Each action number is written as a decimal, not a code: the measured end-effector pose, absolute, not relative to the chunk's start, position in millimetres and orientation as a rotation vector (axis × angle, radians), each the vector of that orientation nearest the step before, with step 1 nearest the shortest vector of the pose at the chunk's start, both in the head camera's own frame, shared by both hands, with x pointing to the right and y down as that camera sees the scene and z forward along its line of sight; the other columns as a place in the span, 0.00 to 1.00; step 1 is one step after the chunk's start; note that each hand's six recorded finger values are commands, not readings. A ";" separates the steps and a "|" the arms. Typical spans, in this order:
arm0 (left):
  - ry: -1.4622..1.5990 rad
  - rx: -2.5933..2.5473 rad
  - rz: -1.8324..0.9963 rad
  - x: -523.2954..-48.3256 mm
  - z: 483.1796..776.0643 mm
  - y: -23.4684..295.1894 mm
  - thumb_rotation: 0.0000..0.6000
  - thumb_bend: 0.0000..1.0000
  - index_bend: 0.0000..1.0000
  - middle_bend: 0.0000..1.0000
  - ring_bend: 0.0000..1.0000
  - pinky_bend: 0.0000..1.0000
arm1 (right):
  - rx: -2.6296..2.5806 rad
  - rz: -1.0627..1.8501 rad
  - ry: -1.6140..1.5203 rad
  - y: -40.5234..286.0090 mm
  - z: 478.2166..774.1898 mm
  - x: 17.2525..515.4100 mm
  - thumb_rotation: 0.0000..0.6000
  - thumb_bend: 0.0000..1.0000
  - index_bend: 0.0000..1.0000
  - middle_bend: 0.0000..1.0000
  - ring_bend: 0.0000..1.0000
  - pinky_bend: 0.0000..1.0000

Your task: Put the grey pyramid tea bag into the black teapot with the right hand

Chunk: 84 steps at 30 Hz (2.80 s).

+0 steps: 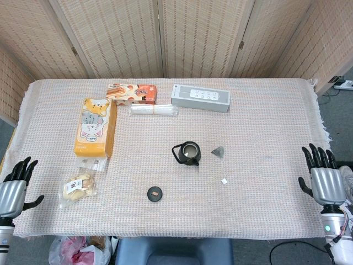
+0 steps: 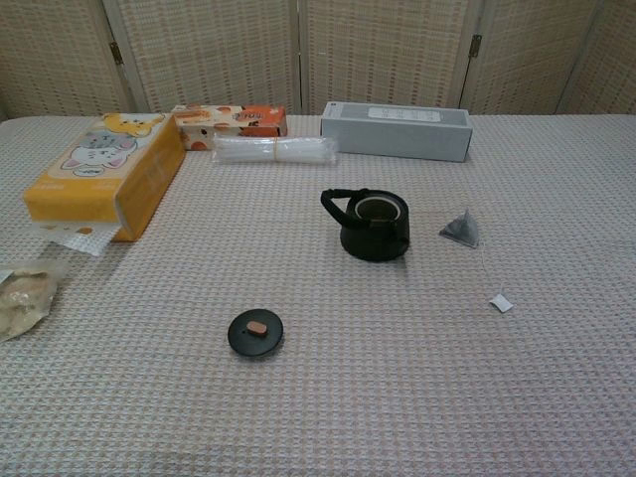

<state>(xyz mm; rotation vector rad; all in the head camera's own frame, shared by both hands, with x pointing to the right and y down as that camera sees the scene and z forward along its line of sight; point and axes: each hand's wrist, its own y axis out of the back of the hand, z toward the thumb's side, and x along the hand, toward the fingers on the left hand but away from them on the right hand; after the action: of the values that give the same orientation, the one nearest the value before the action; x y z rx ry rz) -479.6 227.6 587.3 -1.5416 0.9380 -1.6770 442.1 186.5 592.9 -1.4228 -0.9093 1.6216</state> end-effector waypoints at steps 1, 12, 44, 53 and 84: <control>0.938 -1.537 -1.684 -480.5 587.9 227.4 1.00 0.25 0.01 0.00 0.02 0.27 | -1.417 1.625 -0.908 186.1 593.0 442.7 1.00 0.29 0.00 0.00 0.00 0.00; 0.937 -1.509 -1.727 -480.8 590.2 229.4 1.00 0.25 0.01 0.00 0.02 0.27 | -1.415 1.652 -0.887 183.5 602.2 441.4 1.00 0.29 0.00 0.00 0.00 0.00; 1.058 -1.410 -1.890 -514.5 588.9 229.5 1.00 0.25 0.01 0.00 0.02 0.27 | -1.790 1.259 -0.412 187.8 683.1 290.7 1.00 0.25 0.35 0.00 0.00 0.00; 1.064 -1.360 -1.876 -515.1 589.7 226.1 1.00 0.25 0.01 0.00 0.02 0.27 | -1.828 1.274 -0.459 196.3 699.8 294.6 1.00 0.25 0.36 0.00 0.00 0.00; 1.057 -1.400 -1.905 -519.2 593.7 224.8 1.00 0.25 0.01 0.00 0.02 0.27 | -1.884 1.286 -0.443 194.7 737.0 269.3 1.00 0.28 0.43 0.00 0.00 0.00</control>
<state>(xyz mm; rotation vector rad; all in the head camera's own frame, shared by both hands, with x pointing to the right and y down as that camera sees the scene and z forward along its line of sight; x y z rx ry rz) -519.2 224.8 593.7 -1.4001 1.0573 -1.9053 269.3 194.7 737.0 -1.8841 -0.4431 1.2859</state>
